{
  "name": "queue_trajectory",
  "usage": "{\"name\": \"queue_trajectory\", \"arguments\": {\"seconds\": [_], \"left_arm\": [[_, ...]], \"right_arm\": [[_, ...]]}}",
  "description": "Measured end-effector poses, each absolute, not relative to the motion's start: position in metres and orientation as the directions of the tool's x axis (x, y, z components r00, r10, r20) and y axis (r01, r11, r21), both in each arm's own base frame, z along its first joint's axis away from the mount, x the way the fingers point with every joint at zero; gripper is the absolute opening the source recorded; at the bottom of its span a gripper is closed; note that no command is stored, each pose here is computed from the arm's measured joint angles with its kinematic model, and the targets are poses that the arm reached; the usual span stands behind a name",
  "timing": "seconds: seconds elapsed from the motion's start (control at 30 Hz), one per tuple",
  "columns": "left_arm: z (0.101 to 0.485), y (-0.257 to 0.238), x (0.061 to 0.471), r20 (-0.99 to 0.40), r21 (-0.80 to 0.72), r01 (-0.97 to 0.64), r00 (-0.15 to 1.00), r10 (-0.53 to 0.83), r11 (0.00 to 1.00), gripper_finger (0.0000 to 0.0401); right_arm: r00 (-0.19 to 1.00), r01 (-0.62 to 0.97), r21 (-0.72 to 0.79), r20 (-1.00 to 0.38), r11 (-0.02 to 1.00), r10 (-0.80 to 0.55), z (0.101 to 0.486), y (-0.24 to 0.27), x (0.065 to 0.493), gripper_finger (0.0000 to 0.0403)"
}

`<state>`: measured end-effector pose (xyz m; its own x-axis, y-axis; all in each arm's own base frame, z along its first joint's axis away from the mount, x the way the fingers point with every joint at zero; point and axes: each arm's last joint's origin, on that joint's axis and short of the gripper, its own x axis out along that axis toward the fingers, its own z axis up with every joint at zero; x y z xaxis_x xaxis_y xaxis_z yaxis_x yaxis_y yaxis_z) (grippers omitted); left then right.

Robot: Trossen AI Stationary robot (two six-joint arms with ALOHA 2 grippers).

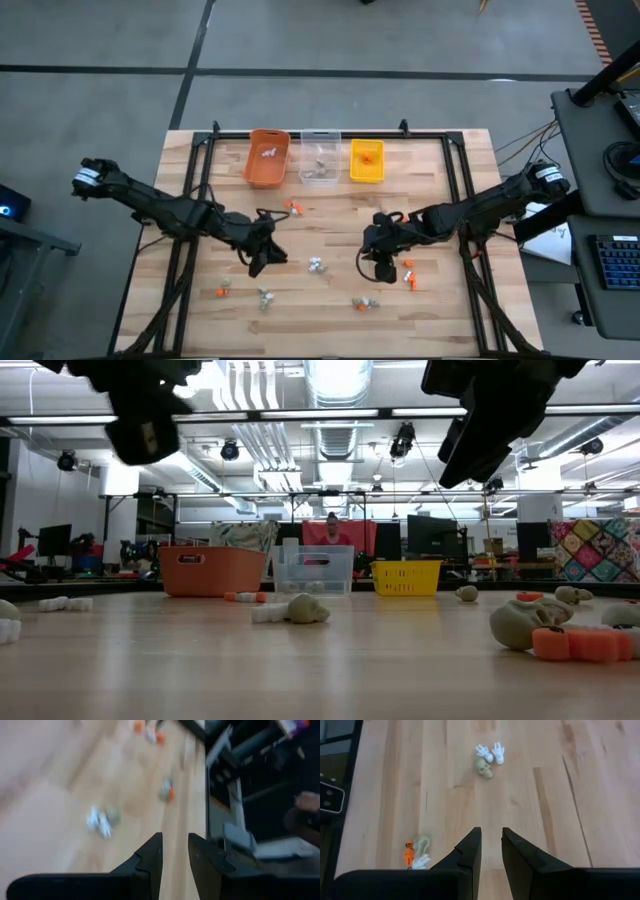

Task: Sort Halloween decoration
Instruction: Put the white skeleton toy into the orange bin

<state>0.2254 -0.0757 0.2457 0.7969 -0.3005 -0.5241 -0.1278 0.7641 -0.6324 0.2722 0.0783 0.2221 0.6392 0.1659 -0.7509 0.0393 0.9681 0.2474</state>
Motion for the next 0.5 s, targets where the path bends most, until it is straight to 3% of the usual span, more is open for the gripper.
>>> {"name": "queue_trajectory", "arguments": {"seconds": [0.13, 0.3, 0.5], "left_arm": [[0.229, -0.077, 0.218, -0.665, -0.614, -0.256, 0.677, -0.315, 0.746, 0.0075], [0.208, -0.073, 0.206, -0.834, -0.484, -0.416, 0.487, -0.261, 0.770, 0.0075], [0.192, -0.078, 0.200, -0.908, -0.352, -0.275, 0.333, -0.255, 0.895, 0.0075]], "right_arm": [[0.648, 0.070, 0.237, -0.749, 0.969, 0.137, 0.222, 0.084, 0.271, 0.0066], [0.648, 0.095, 0.266, -0.748, 0.959, 0.143, 0.222, 0.092, 0.268, 0.0066], [0.651, 0.111, 0.291, -0.743, 0.950, 0.152, 0.222, 0.096, 0.268, 0.0066]]}}
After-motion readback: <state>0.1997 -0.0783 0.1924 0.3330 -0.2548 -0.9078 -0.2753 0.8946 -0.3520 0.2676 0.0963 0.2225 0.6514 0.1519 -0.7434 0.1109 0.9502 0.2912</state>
